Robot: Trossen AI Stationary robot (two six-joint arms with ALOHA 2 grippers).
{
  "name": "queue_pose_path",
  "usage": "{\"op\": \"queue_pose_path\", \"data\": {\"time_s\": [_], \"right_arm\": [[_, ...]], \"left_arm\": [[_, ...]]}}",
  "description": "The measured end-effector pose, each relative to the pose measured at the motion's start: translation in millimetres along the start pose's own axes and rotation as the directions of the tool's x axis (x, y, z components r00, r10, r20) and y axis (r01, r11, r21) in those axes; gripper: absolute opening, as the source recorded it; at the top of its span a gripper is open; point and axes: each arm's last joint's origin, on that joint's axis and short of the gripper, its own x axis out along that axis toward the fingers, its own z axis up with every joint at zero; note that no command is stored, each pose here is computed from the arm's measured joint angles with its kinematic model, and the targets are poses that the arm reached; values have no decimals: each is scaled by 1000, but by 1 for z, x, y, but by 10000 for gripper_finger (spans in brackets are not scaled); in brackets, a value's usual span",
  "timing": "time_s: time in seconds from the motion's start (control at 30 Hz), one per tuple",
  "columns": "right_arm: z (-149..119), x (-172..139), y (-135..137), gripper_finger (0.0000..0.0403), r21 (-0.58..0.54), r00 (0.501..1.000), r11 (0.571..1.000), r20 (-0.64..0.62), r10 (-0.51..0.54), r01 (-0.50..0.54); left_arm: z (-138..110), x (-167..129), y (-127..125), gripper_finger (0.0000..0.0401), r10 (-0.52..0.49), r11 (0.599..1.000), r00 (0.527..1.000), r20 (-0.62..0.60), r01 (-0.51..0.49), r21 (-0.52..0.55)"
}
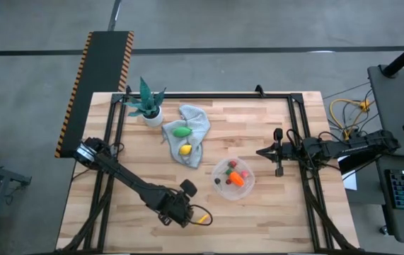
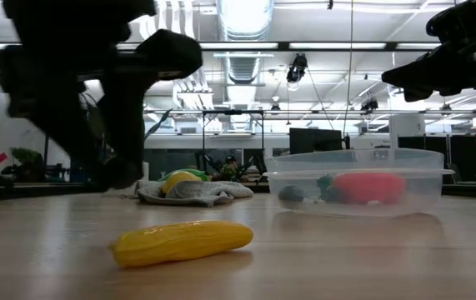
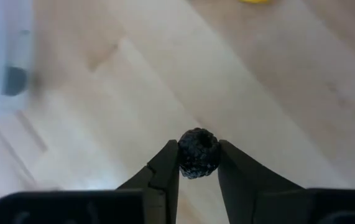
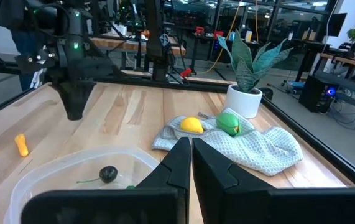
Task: Pick and placing Produce into tupperware
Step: Put the blackberry into the transparent bin
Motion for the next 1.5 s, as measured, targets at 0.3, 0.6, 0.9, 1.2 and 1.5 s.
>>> {"op": "queue_pose_path", "data": {"time_s": [0.3,0.6,0.9,1.2,1.5], "right_arm": [[0,0,0,9,0,1000,1000,0,0,0],[0,0,0,9,-1,1000,1000,0,0,0],[0,0,0,9,-11,1000,1000,0,0,0],[0,0,0,9,-18,1000,1000,0,0,0],[0,0,0,9,-19,1000,1000,-3,0,0]], "left_arm": [[11,-6,35,65,116,991,991,67,-120,55],[15,-1,77,65,221,964,956,192,-244,105],[7,5,129,64,273,953,908,319,-300,36],[-2,31,154,63,196,976,884,425,-216,-2],[-4,48,151,70,171,982,902,398,-190,10]]}}
